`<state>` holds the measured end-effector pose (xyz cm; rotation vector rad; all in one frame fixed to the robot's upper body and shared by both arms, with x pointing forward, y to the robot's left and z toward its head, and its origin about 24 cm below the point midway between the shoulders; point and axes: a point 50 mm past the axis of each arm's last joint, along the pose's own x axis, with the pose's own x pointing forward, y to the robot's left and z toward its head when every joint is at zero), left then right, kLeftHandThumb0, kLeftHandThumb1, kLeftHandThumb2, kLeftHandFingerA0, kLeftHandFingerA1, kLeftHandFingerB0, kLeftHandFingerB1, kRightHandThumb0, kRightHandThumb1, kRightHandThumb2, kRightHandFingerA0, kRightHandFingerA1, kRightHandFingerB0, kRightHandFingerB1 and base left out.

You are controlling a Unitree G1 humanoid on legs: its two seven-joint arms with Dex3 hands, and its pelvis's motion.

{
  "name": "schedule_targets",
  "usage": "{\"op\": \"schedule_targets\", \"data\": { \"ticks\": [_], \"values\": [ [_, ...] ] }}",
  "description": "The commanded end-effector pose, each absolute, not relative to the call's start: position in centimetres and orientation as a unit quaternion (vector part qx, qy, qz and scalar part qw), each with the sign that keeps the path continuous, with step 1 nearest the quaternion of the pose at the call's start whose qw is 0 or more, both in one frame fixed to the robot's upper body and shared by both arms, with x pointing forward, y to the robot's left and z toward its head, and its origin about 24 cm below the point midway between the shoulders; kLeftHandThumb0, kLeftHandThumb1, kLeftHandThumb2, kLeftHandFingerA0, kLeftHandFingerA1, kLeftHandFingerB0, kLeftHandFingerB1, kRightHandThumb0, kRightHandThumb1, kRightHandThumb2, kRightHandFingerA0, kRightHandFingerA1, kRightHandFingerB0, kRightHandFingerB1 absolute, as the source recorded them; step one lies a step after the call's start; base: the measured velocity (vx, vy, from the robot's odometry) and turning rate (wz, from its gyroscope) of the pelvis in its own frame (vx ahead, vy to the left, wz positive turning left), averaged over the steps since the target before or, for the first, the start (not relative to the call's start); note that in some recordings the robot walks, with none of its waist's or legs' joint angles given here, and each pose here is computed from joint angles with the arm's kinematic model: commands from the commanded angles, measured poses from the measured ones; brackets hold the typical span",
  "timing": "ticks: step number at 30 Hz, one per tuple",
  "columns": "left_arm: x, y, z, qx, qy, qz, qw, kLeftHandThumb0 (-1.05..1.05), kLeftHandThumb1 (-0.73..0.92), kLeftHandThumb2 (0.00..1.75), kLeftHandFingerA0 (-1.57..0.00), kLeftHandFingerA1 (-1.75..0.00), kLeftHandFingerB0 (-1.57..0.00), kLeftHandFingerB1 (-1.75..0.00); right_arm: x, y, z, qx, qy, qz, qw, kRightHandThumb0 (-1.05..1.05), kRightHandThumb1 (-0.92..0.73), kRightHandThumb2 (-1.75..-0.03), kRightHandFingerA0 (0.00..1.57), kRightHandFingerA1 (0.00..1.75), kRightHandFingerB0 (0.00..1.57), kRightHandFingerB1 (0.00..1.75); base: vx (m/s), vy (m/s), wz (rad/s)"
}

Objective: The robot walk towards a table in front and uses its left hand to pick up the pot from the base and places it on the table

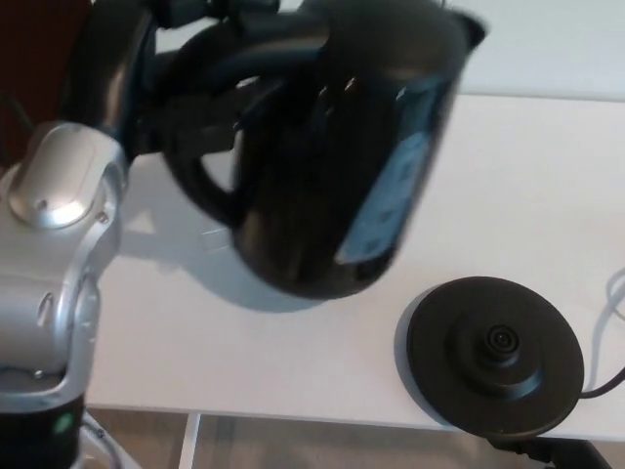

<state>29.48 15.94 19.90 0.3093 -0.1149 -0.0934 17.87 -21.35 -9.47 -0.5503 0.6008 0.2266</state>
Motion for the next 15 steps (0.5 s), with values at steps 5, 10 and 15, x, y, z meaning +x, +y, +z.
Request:
{"op": "schedule_targets", "data": {
  "ticks": [5,10,15],
  "values": [
    [27.8,18.5,20.8,0.332,-0.165,-0.013,0.929,-0.06,0.79,0.67,-1.03,-1.3,-0.78,-0.94,17.2,-22.3,-9.9,-0.271,0.311,0.094,0.906,-0.2,-0.6,-0.57,0.67,0.48,0.5,0.42,0.0,0.0,0.0],
    [27.4,18.5,18.6,0.347,-0.151,-0.025,0.925,-0.02,0.8,0.64,-1.03,-1.24,-0.79,-0.81,16.4,-22.4,-10.1,-0.279,0.316,0.098,0.901,-0.2,-0.6,-0.57,0.7,0.49,0.51,0.42,0.0,0.0,0.0],
    [27.0,18.3,17.3,0.341,-0.127,-0.041,0.931,0.0,0.79,0.63,-1.07,-1.15,-0.79,-0.71,15.8,-22.6,-10.2,-0.281,0.318,0.101,0.9,-0.2,-0.6,-0.57,0.7,0.49,0.51,0.42,0.0,0.0,0.0]
  ]
}}
